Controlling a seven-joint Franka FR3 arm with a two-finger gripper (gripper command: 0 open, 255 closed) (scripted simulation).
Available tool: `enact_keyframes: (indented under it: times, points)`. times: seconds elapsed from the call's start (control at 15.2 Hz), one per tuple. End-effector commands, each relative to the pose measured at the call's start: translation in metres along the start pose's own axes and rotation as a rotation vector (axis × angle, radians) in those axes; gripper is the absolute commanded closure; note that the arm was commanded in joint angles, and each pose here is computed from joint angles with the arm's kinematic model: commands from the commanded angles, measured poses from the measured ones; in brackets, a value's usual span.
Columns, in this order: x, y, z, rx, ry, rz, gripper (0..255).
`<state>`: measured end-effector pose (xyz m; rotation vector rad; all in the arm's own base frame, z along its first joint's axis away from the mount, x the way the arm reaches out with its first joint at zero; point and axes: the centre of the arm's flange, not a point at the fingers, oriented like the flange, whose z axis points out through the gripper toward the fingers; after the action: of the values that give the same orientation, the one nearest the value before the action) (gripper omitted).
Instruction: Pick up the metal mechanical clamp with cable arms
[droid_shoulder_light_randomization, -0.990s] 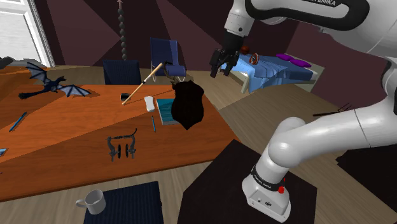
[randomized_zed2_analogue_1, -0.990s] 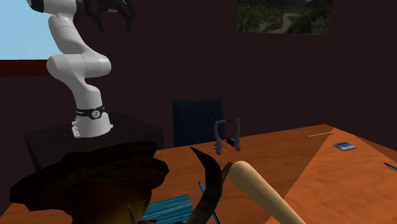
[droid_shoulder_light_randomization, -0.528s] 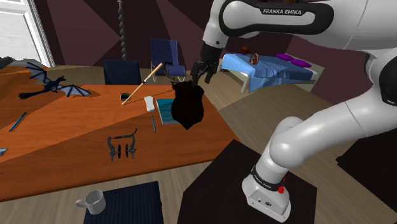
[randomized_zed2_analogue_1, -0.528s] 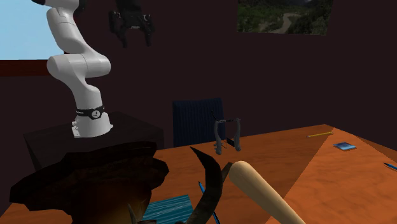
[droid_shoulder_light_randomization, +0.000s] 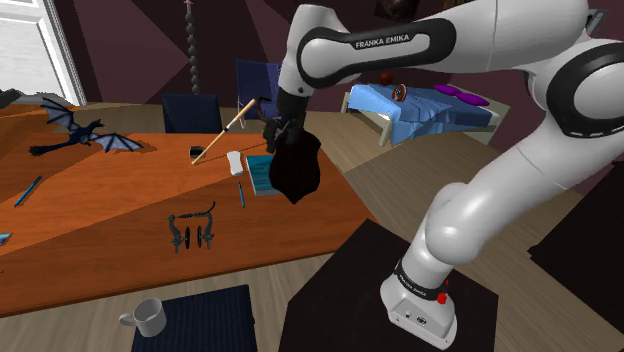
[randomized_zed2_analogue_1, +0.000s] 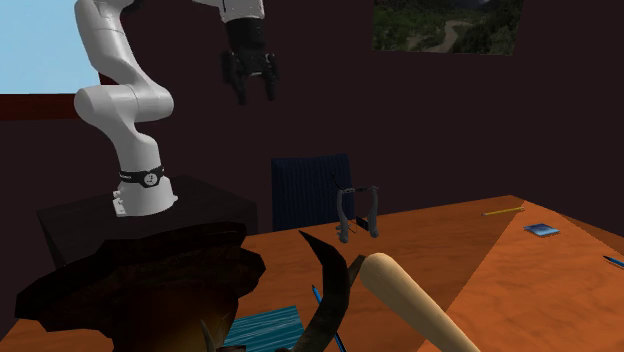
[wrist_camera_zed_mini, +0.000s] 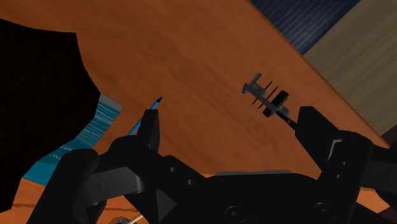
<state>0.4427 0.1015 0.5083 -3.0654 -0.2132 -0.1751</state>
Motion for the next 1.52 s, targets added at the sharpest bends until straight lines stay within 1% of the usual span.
enact_keyframes:
  times: [0.0, 0.73, 1.45]
  points:
    - [0.014, -0.014, 0.017, 0.000, 0.005, -0.035, 0]
    - [0.091, -0.087, 0.113, -0.006, 0.024, -0.223, 0]
    - [0.155, -0.174, 0.208, -0.012, 0.042, -0.411, 0]
